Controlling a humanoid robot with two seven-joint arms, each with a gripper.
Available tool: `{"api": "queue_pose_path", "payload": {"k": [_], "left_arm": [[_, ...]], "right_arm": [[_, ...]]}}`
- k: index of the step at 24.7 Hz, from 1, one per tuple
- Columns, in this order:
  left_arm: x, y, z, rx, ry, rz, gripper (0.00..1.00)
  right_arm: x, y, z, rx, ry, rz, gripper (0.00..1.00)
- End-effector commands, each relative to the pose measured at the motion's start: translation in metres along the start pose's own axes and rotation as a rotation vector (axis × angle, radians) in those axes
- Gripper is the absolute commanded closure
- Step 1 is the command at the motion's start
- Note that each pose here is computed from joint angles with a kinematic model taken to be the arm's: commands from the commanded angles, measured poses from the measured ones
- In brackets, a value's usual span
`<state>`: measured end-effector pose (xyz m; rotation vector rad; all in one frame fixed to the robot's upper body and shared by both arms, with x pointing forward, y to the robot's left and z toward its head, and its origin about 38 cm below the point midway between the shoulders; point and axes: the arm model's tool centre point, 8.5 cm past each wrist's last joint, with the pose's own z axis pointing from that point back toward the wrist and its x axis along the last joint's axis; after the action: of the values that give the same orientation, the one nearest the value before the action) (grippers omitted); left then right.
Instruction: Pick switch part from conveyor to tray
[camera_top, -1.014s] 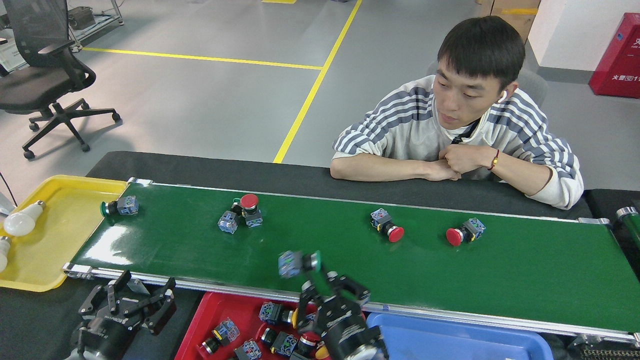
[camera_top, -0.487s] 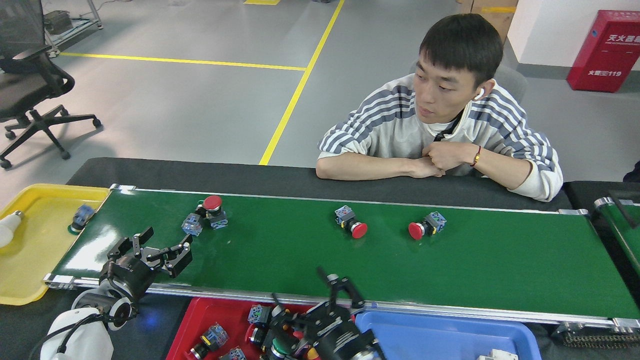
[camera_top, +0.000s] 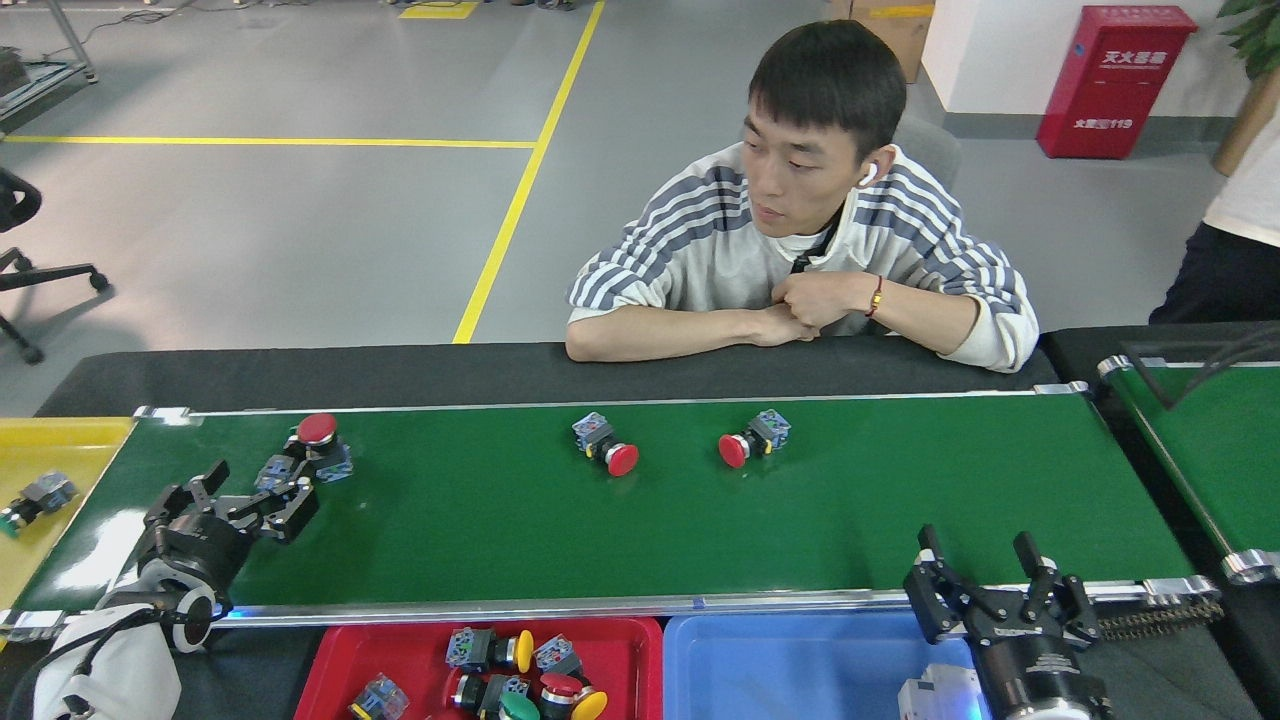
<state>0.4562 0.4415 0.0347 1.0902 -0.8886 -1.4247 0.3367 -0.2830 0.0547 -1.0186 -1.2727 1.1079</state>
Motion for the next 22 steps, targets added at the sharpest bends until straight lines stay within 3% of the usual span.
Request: {"api": "queue_pose_path", "payload": {"k": [1, 3, 5, 8, 10, 15, 22], "left_arm": [[-0.017, 0.006, 0.003, 0.026, 0.035, 0.015, 0.05], [-0.029, -0.003, 0.009, 0.009, 0.051, 0.059, 0.17], [-0.034, -0.007, 0.011, 0.009, 0.058, 0.091, 0.36], [-0.029, -0.013, 0.015, 0.005, 0.01, 0.119, 0.72], [-0.025, -0.019, 0.018, 0.008, -0.023, 0.148, 0.81], [-0.008, -0.021, 0.025, 0.065, -0.092, 0.145, 0.94], [0.059, -0.008, 0.085, 0.207, -0.461, 0.039, 0.93]], "right_arm": [[0.0, -0.006, -0.002, -0.02, -0.04, 0.004, 0.0], [0.0, -0.004, -0.001, -0.014, -0.045, 0.004, 0.01], [-0.001, -0.003, 0.001, -0.008, -0.045, 0.005, 0.01], [0.002, -0.002, 0.001, -0.004, -0.063, 0.002, 0.0], [0.002, -0.002, 0.002, -0.002, -0.063, 0.002, 0.01], [-0.004, -0.005, 0.002, -0.011, -0.048, 0.005, 0.01], [-0.032, -0.004, 0.023, -0.012, 0.025, 0.014, 0.01]]}}
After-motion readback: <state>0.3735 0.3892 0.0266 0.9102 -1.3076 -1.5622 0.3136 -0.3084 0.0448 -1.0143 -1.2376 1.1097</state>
